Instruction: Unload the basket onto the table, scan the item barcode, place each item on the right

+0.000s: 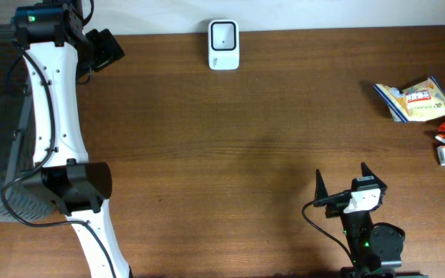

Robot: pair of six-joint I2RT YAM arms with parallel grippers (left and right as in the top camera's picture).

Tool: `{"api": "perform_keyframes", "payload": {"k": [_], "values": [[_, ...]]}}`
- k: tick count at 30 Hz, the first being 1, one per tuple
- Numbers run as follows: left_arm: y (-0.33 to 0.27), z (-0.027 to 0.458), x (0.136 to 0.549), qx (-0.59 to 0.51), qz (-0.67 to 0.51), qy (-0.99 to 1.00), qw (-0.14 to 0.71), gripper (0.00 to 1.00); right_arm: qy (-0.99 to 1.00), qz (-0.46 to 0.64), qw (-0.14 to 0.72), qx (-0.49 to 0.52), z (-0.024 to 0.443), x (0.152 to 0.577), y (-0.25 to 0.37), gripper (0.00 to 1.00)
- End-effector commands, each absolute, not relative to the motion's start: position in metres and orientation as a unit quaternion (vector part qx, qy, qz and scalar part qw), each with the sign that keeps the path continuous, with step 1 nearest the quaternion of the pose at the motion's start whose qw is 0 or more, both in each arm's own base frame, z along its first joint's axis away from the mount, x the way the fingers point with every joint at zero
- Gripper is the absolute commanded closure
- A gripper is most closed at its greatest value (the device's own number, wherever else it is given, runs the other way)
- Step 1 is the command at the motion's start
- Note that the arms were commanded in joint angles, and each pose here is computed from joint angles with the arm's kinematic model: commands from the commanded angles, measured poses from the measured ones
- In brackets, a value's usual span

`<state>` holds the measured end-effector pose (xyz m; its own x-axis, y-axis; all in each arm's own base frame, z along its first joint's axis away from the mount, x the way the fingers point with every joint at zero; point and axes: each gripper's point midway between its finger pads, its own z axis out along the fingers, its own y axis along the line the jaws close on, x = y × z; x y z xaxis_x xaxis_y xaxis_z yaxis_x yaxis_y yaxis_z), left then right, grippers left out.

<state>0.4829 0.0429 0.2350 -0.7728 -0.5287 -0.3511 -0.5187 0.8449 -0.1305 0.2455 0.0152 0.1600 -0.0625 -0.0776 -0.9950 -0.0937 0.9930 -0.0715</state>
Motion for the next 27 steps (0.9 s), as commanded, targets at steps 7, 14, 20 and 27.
{"api": "perform_keyframes", "payload": {"k": [7,14,20,27], "values": [[0.0436,0.2486,0.4814,-0.283,-0.018,0.936,0.207,0.01,0.735,0.003,0.678,0.022,0.1549,0.2459,-0.0056,0.02],[0.0436,0.2486,0.4814,-0.283,-0.018,0.936,0.207,0.01,0.735,-0.007,0.678,0.01,0.1549,0.2459,-0.005,0.01],[0.0436,0.2486,0.4814,-0.282,-0.018,0.937,0.207,0.01,0.735,-0.026,0.677,-0.011,0.1549,0.2459,-0.005,0.02],[0.0436,0.2486,0.4814,-0.282,-0.018,0.937,0.207,0.01,0.735,-0.023,0.678,-0.013,0.1552,0.246,-0.0037,0.02]]}}
